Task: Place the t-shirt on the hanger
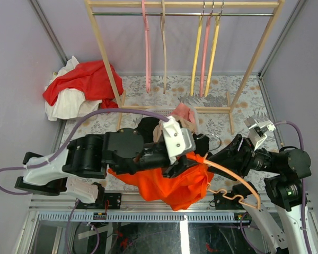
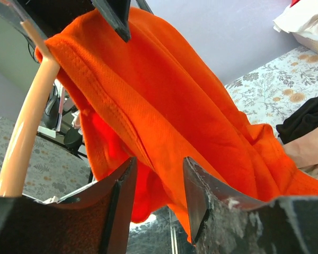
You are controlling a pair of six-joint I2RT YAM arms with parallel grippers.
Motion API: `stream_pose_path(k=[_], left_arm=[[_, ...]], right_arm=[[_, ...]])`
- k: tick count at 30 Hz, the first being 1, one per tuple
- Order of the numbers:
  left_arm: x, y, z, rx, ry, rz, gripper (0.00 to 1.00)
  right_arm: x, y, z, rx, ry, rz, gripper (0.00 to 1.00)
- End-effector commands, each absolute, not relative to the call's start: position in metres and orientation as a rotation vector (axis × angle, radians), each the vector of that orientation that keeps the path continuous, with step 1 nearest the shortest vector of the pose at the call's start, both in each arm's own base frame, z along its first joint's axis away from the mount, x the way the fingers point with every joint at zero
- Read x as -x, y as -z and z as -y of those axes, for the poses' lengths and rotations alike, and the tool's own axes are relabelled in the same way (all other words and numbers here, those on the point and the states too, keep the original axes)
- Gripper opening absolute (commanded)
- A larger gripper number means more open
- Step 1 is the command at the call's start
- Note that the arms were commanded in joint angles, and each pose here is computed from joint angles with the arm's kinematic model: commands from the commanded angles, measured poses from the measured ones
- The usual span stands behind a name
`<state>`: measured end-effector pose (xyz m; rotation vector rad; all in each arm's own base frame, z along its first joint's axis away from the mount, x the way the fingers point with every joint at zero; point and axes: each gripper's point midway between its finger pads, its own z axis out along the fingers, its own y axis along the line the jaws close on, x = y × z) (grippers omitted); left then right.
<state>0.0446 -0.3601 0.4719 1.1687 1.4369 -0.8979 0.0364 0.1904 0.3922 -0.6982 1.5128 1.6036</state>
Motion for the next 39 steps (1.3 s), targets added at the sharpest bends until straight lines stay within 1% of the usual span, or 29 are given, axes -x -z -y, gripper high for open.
stream_pose_path(k=[1, 8, 11, 12, 14, 18, 22, 23, 24, 36, 39], left_arm=[[-0.044, -0.516, 0.387, -1.111, 1.020, -1.285, 0.00], [-0.051, -0.513, 0.417, -1.143, 1.038, -1.286, 0.00], [-0.053, -0.515, 0.422, -1.143, 1.046, -1.282, 0.00], [-0.053, -0.516, 0.423, -1.142, 1.051, -1.281, 0.00], [-0.054, -0.517, 0.423, -1.140, 1.054, -1.282, 0.00], [-0.055, -0.519, 0.416, -1.127, 1.054, -1.292, 0.00], [-0.054, -0.519, 0.404, -1.115, 1.055, -1.305, 0.00], [-0.055, -0.518, 0.400, -1.110, 1.050, -1.310, 0.00], [-0.056, -0.518, 0.396, -1.103, 1.048, -1.313, 0.00], [-0.057, -0.496, 0.348, -1.088, 1.017, -1.376, 0.00], [-0.064, -0.491, 0.336, -1.053, 0.976, -1.409, 0.00]], right_arm=[[-0.029, -0.406, -0.190, 0.744, -1.618, -1.485, 0.48], [-0.025, -0.405, -0.188, 0.770, -1.581, -1.476, 0.53], [-0.031, -0.395, -0.187, 0.742, -1.539, -1.521, 0.53], [-0.036, -0.390, -0.186, 0.713, -1.515, -1.549, 0.51], [-0.047, -0.378, -0.184, 0.664, -1.450, -1.607, 0.43], [-0.069, -0.353, -0.177, 0.572, -1.318, -1.724, 0.21], [-0.087, -0.342, -0.168, 0.488, -1.189, -1.784, 0.07], [-0.089, -0.343, -0.167, 0.477, -1.173, -1.786, 0.02], [-0.090, -0.344, -0.166, 0.471, -1.165, -1.780, 0.00], [-0.084, -0.365, -0.157, 0.454, -1.105, -1.728, 0.00], [-0.081, -0.367, -0.154, 0.457, -1.082, -1.731, 0.00]])
